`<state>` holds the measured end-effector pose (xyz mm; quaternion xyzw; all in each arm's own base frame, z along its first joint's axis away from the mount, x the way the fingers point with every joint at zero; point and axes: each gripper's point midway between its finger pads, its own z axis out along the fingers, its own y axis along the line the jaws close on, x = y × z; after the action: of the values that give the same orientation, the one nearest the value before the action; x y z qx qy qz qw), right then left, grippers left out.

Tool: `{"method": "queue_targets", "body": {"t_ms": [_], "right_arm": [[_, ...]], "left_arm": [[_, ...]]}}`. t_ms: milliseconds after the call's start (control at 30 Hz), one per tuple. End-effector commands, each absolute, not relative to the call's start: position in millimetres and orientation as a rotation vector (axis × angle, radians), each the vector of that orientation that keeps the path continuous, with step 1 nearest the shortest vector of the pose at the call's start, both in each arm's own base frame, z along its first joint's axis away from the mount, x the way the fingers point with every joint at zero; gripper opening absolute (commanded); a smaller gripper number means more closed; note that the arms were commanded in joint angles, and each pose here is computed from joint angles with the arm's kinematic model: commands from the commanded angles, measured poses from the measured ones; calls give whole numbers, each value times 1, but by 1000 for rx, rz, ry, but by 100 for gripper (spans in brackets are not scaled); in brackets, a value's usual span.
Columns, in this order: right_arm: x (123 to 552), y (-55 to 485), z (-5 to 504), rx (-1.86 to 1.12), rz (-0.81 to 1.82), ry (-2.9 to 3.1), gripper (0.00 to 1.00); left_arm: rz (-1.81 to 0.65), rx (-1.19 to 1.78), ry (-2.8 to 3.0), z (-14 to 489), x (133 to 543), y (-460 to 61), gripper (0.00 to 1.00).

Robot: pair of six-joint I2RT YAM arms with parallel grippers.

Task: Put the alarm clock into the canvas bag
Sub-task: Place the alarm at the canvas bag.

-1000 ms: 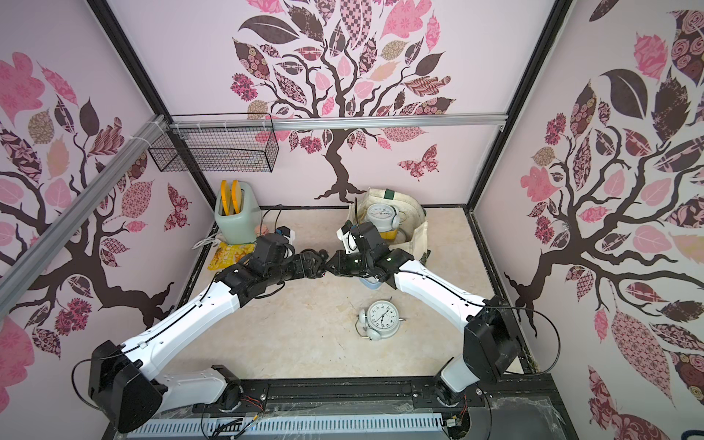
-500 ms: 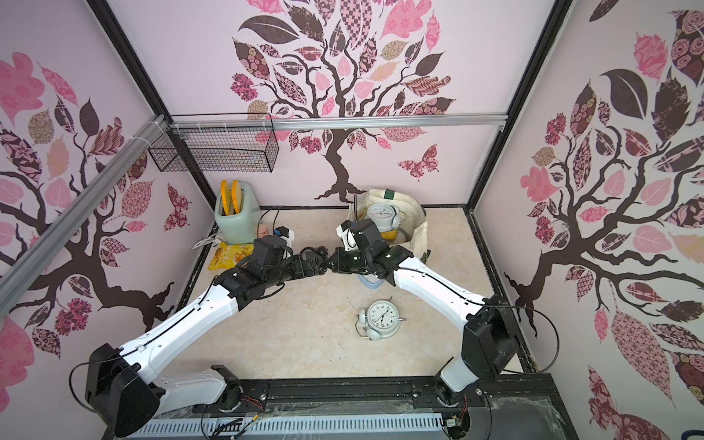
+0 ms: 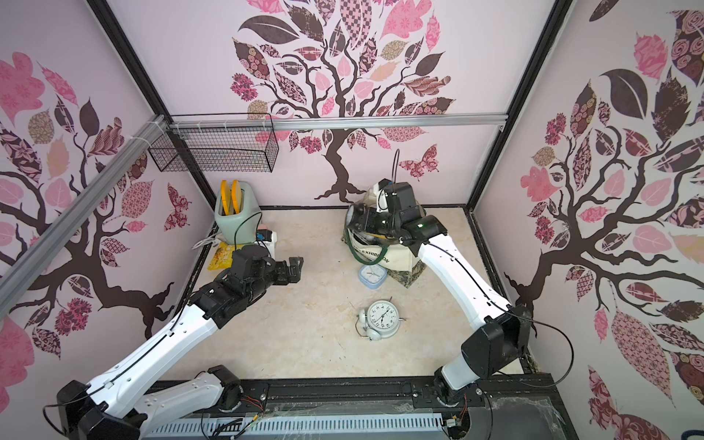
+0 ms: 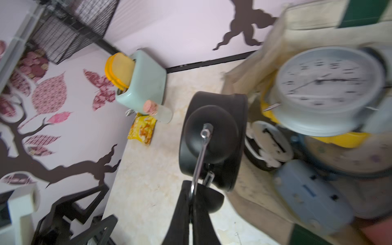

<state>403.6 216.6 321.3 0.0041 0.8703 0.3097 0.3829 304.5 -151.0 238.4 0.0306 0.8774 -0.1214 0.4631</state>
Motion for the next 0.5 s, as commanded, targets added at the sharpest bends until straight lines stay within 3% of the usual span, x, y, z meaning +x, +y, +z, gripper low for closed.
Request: {"method": "queue_targets", "body": {"t_ms": [0,467], "right_arm": [[408,196,336,34,731,2187,0],[447,226,299,-88,756,2290,0]], "left_arm": [[-221,141,2198,214,297,-143,98],[-292,186,2204,196,293,-154,98]]}}
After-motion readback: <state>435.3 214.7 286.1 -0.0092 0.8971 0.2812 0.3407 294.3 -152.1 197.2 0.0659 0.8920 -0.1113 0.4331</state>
